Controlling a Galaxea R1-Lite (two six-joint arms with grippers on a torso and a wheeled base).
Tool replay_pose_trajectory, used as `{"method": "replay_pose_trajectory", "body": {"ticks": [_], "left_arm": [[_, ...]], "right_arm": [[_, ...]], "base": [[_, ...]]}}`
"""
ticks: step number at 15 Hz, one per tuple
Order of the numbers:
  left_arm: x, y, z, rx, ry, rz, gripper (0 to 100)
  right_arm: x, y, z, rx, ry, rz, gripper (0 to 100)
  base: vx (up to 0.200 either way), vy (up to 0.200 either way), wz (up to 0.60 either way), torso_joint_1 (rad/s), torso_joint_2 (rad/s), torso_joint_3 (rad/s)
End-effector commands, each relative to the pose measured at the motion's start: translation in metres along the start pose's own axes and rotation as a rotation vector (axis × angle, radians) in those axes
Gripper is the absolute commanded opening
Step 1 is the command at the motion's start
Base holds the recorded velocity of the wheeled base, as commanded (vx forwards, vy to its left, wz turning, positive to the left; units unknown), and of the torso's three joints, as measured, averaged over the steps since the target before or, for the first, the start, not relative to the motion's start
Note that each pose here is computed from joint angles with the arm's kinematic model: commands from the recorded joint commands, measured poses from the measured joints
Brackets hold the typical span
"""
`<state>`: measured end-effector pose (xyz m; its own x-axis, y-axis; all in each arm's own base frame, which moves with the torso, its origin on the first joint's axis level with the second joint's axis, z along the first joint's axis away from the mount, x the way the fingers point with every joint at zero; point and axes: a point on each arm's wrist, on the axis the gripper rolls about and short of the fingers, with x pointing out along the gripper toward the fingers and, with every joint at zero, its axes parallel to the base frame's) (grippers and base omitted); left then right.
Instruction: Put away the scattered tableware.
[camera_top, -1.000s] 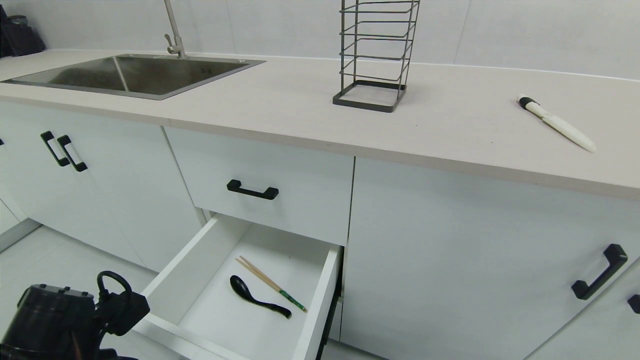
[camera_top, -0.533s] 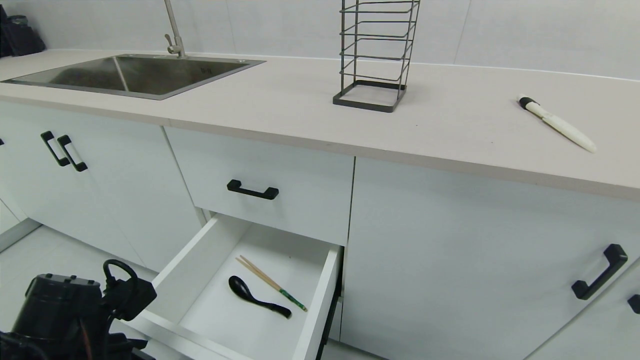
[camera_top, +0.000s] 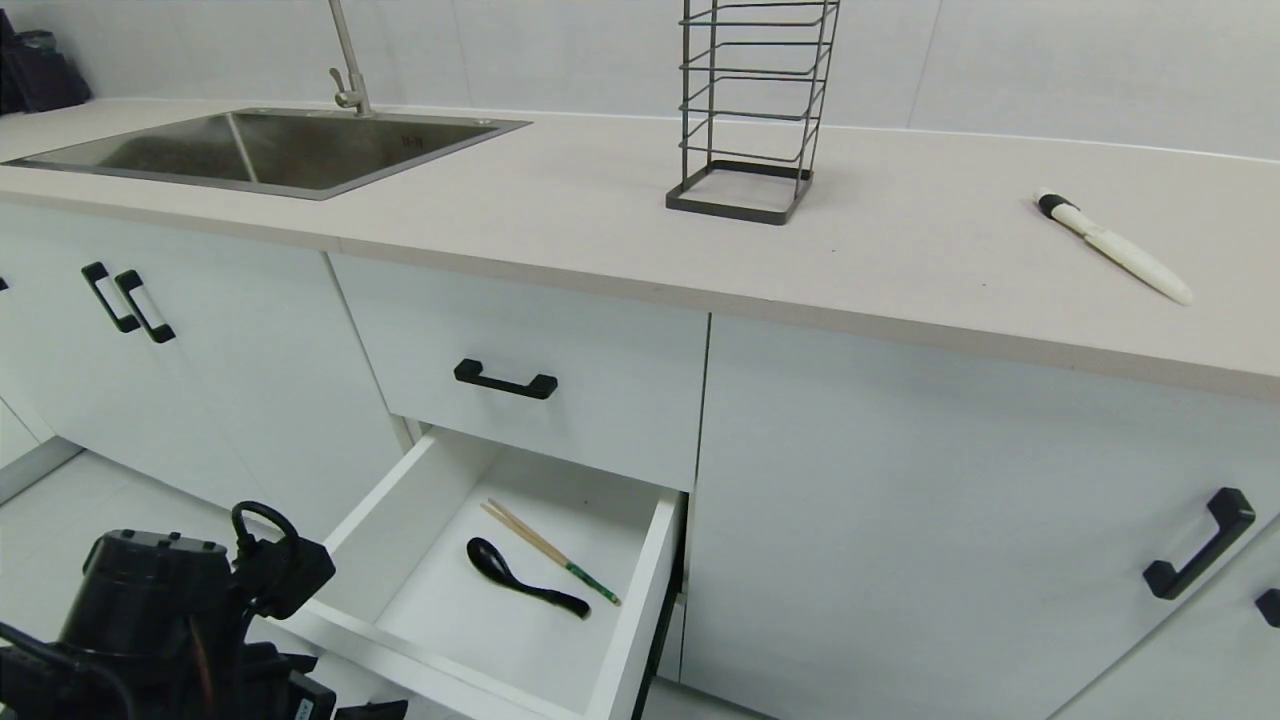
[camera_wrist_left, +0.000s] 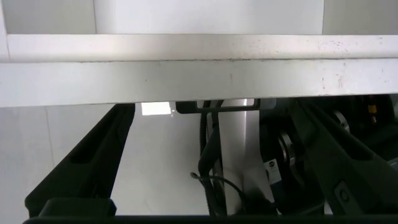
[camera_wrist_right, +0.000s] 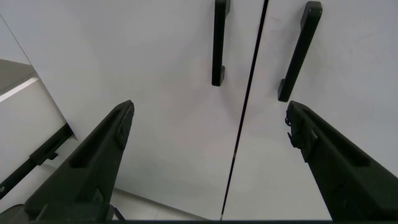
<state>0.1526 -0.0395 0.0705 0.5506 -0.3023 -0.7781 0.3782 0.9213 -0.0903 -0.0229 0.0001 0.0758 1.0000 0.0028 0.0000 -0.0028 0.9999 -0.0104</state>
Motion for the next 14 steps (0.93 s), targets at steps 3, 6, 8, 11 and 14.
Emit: {"method": "replay_pose_trajectory", "body": {"ticks": [3,6,8,11,14], "left_arm": [[0.012,0.001,0.006,0.007,-0.015,-0.003,100],[0.021,0.003,0.013,0.015,-0.056,-0.001,100],[0.03,0.006,0.022,0.025,-0.121,0.005,100],[0.045,0.008,0.031,0.04,-0.184,0.004,100],[0.063,0.008,0.042,0.053,-0.252,-0.005,100]], "right_arm": [[0.0,0.0,0.0,0.0,0.002,0.0,100],[0.0,0.0,0.0,0.0,0.002,0.0,100],[0.0,0.0,0.0,0.0,0.002,0.0,100],[0.0,0.0,0.0,0.0,0.002,0.0,100],[0.0,0.0,0.0,0.0,0.002,0.0,100]], "base": [[0.0,0.0,0.0,0.0,0.0,0.0],[0.0,0.0,0.0,0.0,0.0,0.0],[0.0,0.0,0.0,0.0,0.0,0.0],[0.0,0.0,0.0,0.0,0.0,0.0],[0.0,0.0,0.0,0.0,0.0,0.0]]}}
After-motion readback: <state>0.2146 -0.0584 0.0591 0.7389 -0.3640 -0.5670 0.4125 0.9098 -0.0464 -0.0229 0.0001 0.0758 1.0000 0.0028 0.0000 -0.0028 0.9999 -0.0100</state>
